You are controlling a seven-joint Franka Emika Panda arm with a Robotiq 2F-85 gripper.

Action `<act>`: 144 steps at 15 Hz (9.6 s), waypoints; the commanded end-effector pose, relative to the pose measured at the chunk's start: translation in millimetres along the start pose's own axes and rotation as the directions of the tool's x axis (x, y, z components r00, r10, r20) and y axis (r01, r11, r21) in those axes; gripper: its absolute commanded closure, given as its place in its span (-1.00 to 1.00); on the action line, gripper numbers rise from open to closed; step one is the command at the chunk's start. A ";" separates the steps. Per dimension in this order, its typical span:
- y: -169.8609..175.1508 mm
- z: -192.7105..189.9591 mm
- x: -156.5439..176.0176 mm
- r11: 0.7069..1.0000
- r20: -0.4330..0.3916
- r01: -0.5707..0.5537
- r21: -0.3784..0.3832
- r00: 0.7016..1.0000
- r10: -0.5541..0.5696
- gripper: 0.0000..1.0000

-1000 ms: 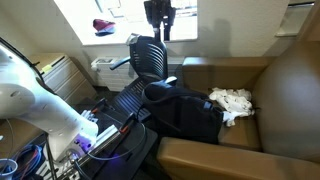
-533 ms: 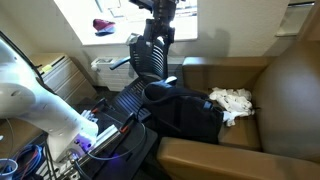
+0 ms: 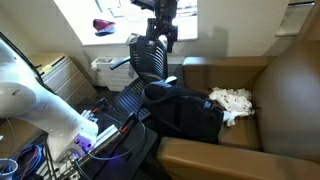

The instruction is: Unhang the dark blue clothing from the backrest of the black chair and place it on the right side of the sofa, remove the grey clothing from the sofa and hang it on the backrest of the black chair, remove the black backpack from the black chair and put it on the sofa

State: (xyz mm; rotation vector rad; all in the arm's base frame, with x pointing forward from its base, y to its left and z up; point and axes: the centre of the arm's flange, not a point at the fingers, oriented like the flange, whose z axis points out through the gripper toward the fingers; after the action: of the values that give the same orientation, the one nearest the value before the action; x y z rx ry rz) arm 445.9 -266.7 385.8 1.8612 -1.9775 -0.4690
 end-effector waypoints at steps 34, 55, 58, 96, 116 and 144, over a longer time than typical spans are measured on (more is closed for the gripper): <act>-116.2 178.7 -149.3 0.751 -0.104 0.572 -0.329 0.769 -0.631 -1.00; -124.7 200.6 -183.5 0.956 -0.308 0.246 -0.162 0.907 -0.286 -1.00; -130.8 207.5 -191.7 0.966 -0.343 0.230 -0.115 0.904 -0.256 -1.00; -128.3 254.1 -200.9 0.963 -0.325 0.034 -0.267 0.938 -0.123 -1.00; -119.4 356.6 -142.5 0.940 -0.528 0.144 -0.309 0.796 -0.296 0.17; -63.8 182.1 32.1 0.474 -0.394 -0.845 -0.246 0.534 0.748 0.97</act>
State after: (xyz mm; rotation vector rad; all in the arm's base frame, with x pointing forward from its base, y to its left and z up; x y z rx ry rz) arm 405.9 -297.8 199.3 0.6671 -2.0324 -0.2970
